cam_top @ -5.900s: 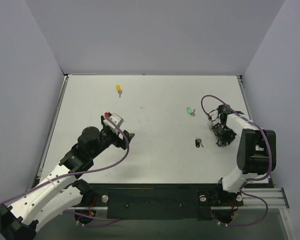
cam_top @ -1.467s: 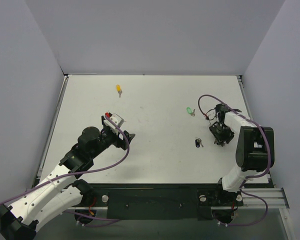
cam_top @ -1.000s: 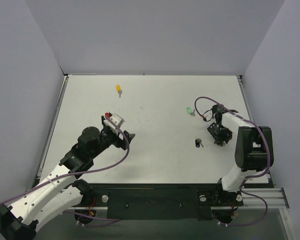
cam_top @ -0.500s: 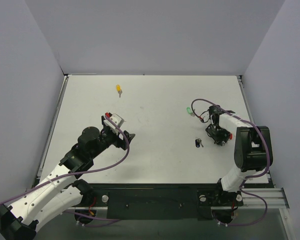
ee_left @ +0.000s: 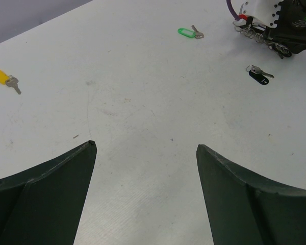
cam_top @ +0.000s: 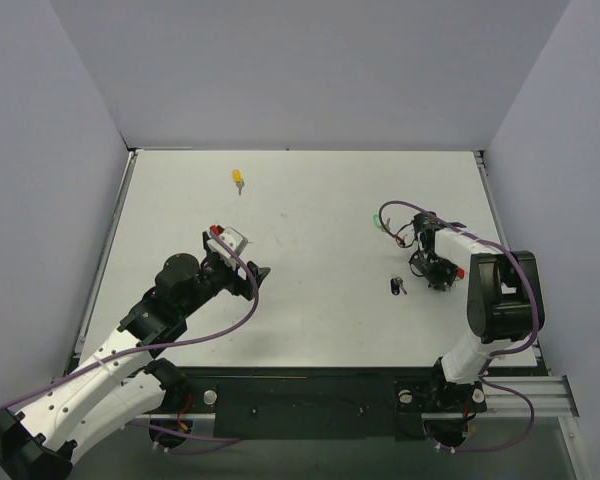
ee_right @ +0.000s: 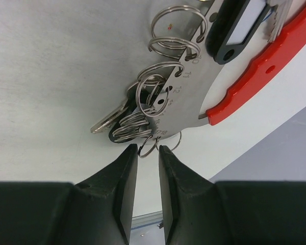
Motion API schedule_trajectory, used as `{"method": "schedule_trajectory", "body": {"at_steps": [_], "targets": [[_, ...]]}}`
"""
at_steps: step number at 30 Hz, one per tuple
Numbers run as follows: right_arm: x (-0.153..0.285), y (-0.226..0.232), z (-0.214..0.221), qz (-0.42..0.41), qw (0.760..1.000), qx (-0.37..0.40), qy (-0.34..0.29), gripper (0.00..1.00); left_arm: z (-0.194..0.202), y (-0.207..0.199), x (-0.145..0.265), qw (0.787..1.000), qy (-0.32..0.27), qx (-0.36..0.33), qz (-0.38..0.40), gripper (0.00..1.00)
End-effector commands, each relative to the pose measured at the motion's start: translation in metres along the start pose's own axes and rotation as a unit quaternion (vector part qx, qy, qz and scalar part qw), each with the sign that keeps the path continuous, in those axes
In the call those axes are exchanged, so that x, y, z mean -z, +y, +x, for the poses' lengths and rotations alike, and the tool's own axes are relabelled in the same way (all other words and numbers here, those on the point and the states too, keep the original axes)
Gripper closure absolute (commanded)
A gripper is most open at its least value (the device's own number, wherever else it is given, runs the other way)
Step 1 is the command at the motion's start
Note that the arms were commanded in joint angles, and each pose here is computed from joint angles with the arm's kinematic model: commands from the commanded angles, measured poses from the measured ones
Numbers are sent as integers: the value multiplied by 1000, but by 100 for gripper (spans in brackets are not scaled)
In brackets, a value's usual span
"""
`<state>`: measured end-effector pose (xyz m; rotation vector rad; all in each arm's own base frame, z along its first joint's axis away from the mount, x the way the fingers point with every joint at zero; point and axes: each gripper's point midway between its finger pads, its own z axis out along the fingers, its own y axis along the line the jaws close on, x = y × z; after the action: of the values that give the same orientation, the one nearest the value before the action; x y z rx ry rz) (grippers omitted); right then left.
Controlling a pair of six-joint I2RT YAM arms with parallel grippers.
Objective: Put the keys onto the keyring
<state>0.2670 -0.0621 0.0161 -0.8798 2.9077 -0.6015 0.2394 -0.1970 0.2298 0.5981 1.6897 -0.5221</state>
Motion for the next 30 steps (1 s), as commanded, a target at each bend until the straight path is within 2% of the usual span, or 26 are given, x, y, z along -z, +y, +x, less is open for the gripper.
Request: {"method": "schedule_trajectory", "body": {"at_steps": [1, 22, 26, 29, 30], "targets": [[0, 1, 12, 10, 999, 22, 29, 81, -21, -3, 2, 999, -34, -5, 8, 10], [5, -1, 14, 12, 999, 30, 29, 100, -21, -3, 3, 999, -34, -6, 8, 10], [15, 2, 16, -21, 1000, -4, 3, 100, -19, -8, 2, 999, -34, -7, 22, 10], [29, -1, 20, -69, 996, -58, -28, 100, -15, -15, 3, 998, -35, -30, 46, 11], [32, -1, 21, -80, 994, -70, -34, 100, -25, -20, 3, 996, -57, -35, 60, 11]]}}
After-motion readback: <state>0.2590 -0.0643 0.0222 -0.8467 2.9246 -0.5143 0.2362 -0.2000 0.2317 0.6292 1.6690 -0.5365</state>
